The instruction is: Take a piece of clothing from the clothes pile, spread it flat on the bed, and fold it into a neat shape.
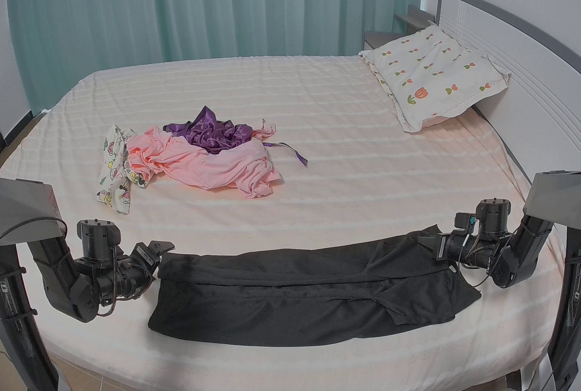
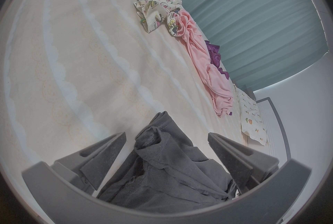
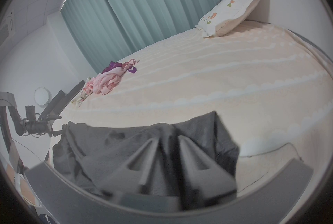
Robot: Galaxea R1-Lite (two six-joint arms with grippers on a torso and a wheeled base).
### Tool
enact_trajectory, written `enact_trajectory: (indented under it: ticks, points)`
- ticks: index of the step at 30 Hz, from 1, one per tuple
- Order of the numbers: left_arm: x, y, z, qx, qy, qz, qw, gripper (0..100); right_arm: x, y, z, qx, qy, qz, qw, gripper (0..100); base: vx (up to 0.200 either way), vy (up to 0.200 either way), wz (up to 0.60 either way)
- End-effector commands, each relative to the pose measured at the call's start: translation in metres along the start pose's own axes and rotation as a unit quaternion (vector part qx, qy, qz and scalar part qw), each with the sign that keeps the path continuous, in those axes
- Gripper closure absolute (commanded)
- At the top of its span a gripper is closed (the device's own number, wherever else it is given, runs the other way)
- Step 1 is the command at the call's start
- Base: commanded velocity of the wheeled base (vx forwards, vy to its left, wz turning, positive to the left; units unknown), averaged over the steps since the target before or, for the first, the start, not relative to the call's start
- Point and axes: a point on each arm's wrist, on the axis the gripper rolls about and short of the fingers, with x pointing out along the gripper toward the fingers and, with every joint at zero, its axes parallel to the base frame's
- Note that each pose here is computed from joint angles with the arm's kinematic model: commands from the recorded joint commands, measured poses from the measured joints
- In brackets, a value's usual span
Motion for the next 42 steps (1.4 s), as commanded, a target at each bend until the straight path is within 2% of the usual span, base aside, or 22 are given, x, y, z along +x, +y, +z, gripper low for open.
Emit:
enact_trajectory:
  ticks: [1,5,13,17,23,30,35,42]
  points:
    - [0.001,0.002,-0.001,-0.001,0.003,0.004,1.0,0,0.006,-0.005,0.0,0.001,-0.003,-0.007,1.0,0,0.0,0.0,0.0]
    - [0.001,0.004,-0.002,-0.001,0.005,0.007,1.0,0,0.004,-0.003,0.006,-0.002,-0.013,-0.006,0.9999,0,0.0,0.0,0.0]
    - [0.001,0.003,-0.003,-0.004,0.006,0.007,0.9999,0,-0.008,0.01,0.043,-0.02,-0.069,-0.023,0.9972,0,0.0,0.0,0.0]
    - [0.001,-0.002,-0.013,0.007,0.021,0.003,0.9997,0,0.004,0.037,0.047,-0.028,-0.043,-0.02,0.9985,0,0.0,0.0,0.0]
    - [0.001,-0.003,-0.018,0.011,0.027,0.002,0.9996,0,0.038,0.062,0.039,-0.047,-0.035,-0.05,0.997,0,0.0,0.0,0.0]
    - [0.002,-0.003,-0.018,0.011,0.028,0.001,0.9995,0,0.052,0.085,0.018,-0.077,0.001,-0.033,0.9965,0,0.0,0.0,0.0]
    - [0.003,-0.002,-0.018,0.011,0.029,0.004,0.9995,0,0.056,0.089,0.012,-0.118,0.01,-0.036,0.9923,0,0.0,0.0,0.0]
    - [0.004,-0.002,-0.017,0.011,0.028,0.003,0.9995,0,0.054,0.089,0.006,-0.135,0.02,-0.044,0.9896,0,0.0,0.0,0.0]
